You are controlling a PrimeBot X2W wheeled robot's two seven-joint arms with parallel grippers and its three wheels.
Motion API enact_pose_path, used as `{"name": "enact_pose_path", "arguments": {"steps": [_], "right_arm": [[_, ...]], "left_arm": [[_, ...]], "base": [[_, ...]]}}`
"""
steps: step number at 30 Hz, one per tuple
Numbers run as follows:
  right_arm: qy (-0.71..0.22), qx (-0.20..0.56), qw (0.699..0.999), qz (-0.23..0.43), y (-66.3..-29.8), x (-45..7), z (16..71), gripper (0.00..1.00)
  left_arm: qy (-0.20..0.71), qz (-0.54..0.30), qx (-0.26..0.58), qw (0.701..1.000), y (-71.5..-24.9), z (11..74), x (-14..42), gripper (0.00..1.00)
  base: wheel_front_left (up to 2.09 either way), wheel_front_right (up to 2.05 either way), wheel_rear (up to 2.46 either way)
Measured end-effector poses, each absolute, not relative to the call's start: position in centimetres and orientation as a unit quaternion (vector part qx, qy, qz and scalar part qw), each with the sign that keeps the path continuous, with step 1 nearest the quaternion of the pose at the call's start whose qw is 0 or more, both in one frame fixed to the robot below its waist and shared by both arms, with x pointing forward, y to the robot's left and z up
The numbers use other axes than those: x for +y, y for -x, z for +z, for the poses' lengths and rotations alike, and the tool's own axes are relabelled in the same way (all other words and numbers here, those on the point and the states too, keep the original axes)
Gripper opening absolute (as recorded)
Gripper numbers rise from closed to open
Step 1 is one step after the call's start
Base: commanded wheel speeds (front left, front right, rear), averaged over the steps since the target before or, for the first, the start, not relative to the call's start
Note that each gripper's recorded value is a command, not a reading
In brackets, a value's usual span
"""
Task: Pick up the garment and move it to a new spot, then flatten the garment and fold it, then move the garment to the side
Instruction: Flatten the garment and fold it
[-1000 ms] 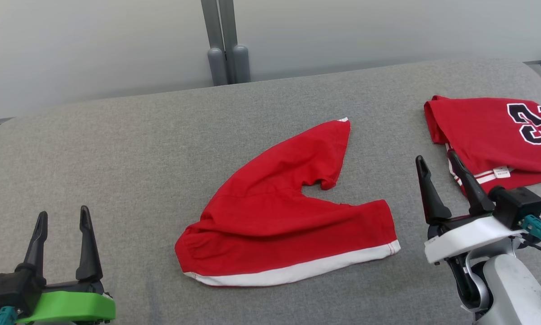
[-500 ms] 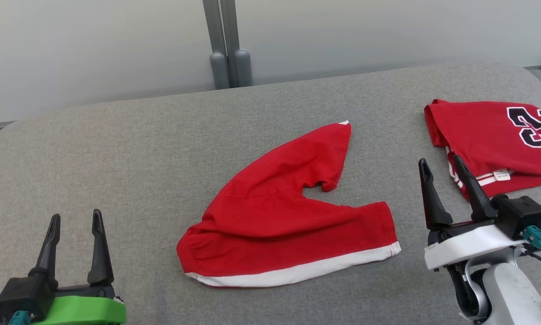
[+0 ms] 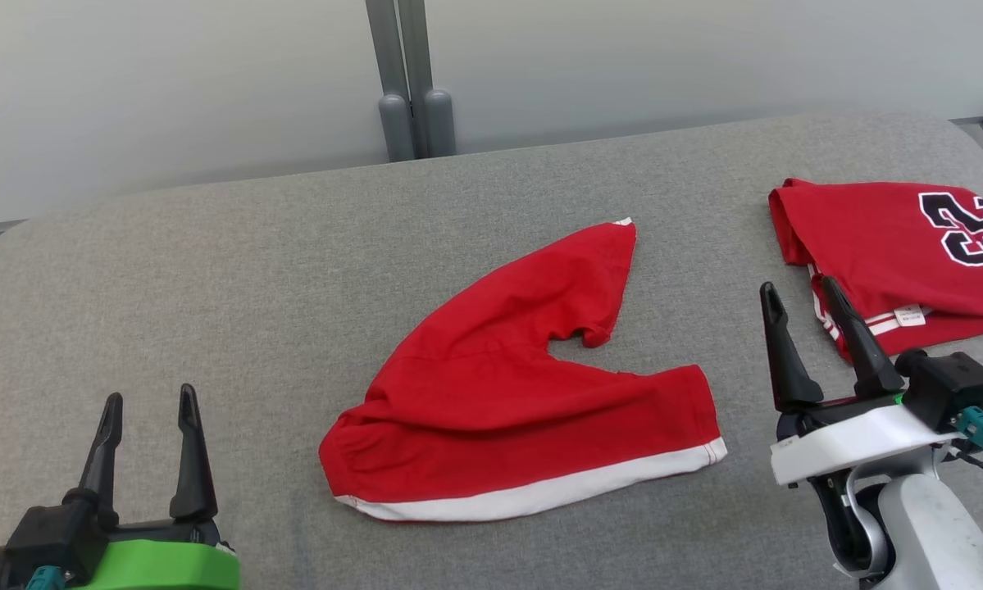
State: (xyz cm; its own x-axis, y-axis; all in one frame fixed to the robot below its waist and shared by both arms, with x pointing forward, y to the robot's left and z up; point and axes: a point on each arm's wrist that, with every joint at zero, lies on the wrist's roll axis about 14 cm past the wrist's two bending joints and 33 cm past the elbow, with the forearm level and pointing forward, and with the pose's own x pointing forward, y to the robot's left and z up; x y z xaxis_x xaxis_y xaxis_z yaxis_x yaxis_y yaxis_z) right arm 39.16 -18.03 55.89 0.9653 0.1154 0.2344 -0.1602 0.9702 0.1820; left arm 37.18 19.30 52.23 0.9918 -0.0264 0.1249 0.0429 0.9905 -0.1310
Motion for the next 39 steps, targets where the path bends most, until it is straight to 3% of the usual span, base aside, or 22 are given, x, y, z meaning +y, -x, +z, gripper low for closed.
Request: {"name": "enact_pose_path", "arguments": {"steps": [6,11,17,26,39], "right_arm": [[-0.084,-0.086,0.99,0.069,-39.2,-19.2,55.0,1.0],[-0.097,0.042,0.99,0.089,-38.3,-18.6,49.9,1.0],[-0.116,0.2,0.966,0.114,-36.0,-16.8,43.4,1.0],[-0.118,0.247,0.953,0.127,-36.7,-15.6,41.4,1.0],[-0.123,0.29,0.939,0.14,-37.3,-14.4,39.3,1.0]], "left_arm": [[0.095,-0.052,0.005,0.994,-37.1,50.2,17.8,1.0],[0.114,-0.098,0.115,0.982,-35.7,46.7,15.7,1.0],[0.134,-0.15,0.234,0.951,-33.4,42.8,13.1,1.0],[0.141,-0.19,0.319,0.918,-32.0,40.0,11.0,1.0],[0.118,-0.212,0.333,0.911,-34.3,38.7,10.2,1.0]], "base": [[0.0,0.0,0.0],[0.0,0.0,0.0],[0.0,0.0,0.0],[0.0,0.0,0.0],[0.0,0.0,0.0]]}}
